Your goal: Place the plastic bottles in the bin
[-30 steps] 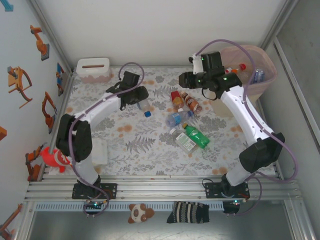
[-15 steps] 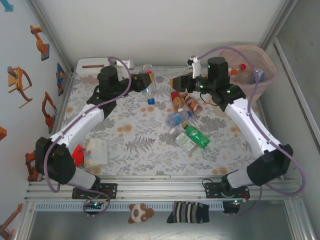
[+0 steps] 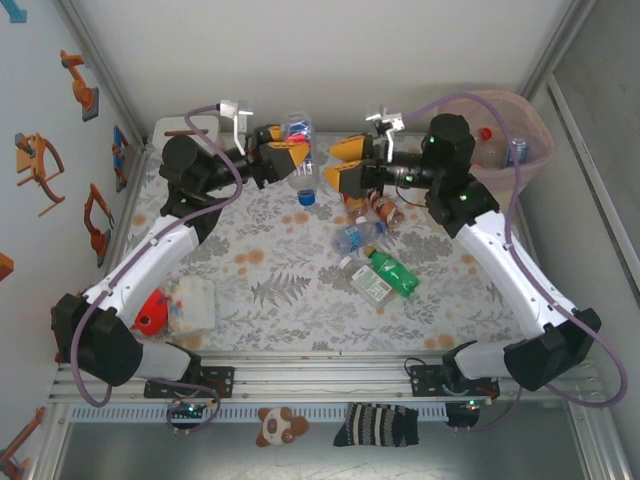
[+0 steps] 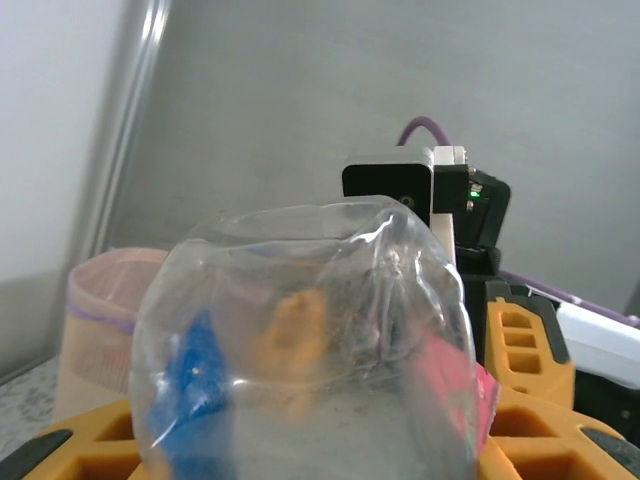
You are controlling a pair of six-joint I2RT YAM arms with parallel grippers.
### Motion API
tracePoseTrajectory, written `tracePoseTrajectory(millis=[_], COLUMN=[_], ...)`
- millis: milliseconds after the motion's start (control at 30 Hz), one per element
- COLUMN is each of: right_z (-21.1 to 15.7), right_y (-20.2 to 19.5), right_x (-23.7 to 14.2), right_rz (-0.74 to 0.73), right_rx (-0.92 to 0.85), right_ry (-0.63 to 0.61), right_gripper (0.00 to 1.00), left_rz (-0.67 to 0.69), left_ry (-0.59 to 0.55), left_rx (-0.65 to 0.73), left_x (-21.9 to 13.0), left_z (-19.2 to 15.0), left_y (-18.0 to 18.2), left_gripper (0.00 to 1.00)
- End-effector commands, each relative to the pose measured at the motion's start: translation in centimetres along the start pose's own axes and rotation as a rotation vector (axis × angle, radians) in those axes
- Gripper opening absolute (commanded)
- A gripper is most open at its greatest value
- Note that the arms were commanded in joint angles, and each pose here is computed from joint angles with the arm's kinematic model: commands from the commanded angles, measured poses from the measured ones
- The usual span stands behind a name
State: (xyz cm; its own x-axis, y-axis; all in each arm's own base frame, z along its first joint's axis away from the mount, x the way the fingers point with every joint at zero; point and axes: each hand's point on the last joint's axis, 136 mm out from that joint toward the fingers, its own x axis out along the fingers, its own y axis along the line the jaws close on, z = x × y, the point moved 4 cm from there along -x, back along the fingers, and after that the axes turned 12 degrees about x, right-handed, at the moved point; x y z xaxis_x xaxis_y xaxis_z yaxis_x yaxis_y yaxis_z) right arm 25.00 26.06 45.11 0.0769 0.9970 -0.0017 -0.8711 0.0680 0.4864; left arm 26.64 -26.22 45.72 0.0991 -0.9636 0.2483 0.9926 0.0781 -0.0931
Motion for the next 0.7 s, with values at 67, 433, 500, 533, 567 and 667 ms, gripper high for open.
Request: tracePoseTrajectory(millis=[67,433,500,533,567,667], right_z=[0.3,0.2,-0.1,-0.3,-0.5,-0.9], right_y=[3.0,0.8,1.0,1.1,1.2,1.2], right_x=[1.3,3.3,3.6,3.7,3.8,4.1], right_rz=[0.146,0.084,0.121,0.137,0.152,0.166], right_rx=[-0.082,-0.041,-0.034,-0.031,-0.029,-0.023], right_ry=[0.021,0.016,0.037,0.050,0.062,0.078], right_gripper=[0.79,0.77,0.76,0.75,0.74,0.71], left_rz=[-0.120,-0.155,-0.153,-0.157,-0.156,-0.153], left_ry=[-0.049,-0.062,-0.064,-0.065,-0.067,-0.071], left_rx=[0.090,0.108,0.110,0.113,0.113,0.117], left_x=[0.3,0.7,0.6,0.6,0.6,0.6], left_z=[2.7,3.3,3.3,3.4,3.4,3.5], left_y=[-2.9,-3.8,-3.9,-4.0,-4.0,-4.1], left_gripper=[0.45,0.45,0.45,0.45,0.45,0.45])
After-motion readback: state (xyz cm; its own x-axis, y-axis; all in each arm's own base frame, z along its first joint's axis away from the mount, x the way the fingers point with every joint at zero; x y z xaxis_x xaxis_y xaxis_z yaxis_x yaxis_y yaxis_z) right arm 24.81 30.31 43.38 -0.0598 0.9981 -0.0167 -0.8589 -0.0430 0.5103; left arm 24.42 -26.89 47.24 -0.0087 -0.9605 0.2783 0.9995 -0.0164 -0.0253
